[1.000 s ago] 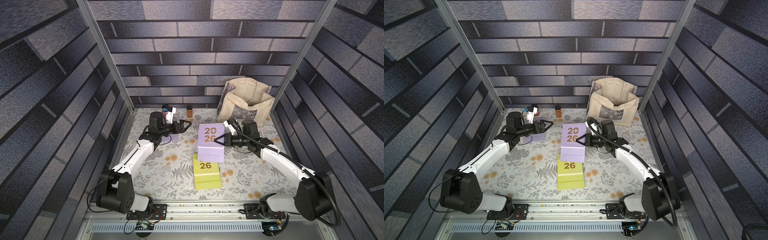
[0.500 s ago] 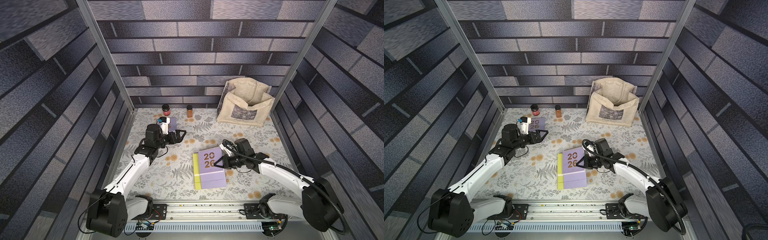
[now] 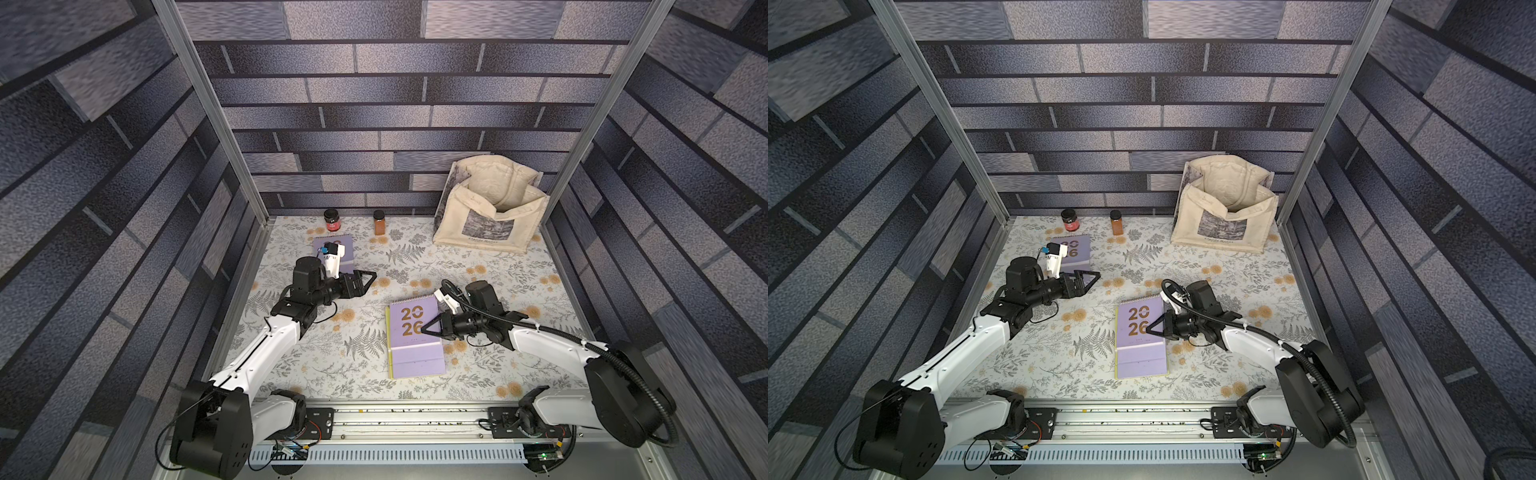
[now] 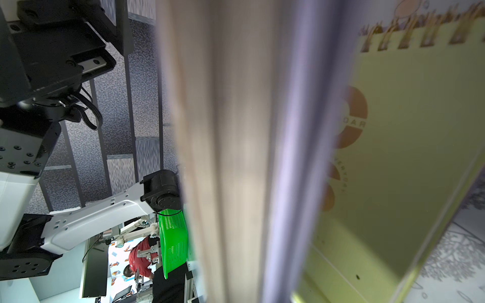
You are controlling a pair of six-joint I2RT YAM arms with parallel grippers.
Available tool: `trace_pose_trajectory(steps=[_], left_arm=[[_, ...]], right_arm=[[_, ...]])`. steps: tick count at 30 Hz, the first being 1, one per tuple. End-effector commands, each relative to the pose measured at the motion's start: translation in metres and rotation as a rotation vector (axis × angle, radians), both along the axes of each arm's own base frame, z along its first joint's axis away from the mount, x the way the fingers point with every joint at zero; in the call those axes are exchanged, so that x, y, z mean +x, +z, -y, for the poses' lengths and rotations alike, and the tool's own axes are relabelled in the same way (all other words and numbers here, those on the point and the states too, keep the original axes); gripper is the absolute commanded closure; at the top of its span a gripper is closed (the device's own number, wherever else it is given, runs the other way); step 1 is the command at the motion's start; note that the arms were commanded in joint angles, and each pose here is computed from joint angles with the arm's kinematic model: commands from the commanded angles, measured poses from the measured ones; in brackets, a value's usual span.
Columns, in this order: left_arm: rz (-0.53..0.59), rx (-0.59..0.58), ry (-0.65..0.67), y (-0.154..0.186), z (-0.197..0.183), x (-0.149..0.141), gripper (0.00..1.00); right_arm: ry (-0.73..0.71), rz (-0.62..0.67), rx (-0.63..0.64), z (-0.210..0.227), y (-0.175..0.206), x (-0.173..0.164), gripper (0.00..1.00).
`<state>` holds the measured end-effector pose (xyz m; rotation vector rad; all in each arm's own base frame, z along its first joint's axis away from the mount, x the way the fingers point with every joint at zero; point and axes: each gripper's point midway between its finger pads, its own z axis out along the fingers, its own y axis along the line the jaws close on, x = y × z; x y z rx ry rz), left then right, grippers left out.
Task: Stack the calendars
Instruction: Place the calendar at the calendar.
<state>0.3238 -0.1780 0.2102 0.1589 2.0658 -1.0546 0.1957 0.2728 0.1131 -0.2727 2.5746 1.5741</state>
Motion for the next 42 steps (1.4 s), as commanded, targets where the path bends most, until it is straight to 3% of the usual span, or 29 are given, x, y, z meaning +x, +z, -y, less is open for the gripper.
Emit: trace_pose_trajectory(steps=[1, 16, 30, 42], left_arm=[[0.023, -0.032, -0.043, 0.006, 0.007, -0.008, 0.0], [0.011, -0.041, -0.104, 0.001, 0.021, -0.016, 0.0], [-0.045, -0.054, -0.239, -0.019, 0.051, -0.039, 0.0], [-0.045, -0.051, -0.255, -0.018, 0.056, -0.044, 0.0]], right_arm=[[0.051, 0.044, 0.078, -0.012, 0.017, 0.001, 1.0], [0.064, -0.003, 0.042, -0.013, -0.011, 0.002, 1.0], [0.045, -0.02, -0.008, -0.006, -0.03, -0.001, 1.0], [0.036, -0.02, -0.021, -0.004, -0.035, -0.001, 1.0]])
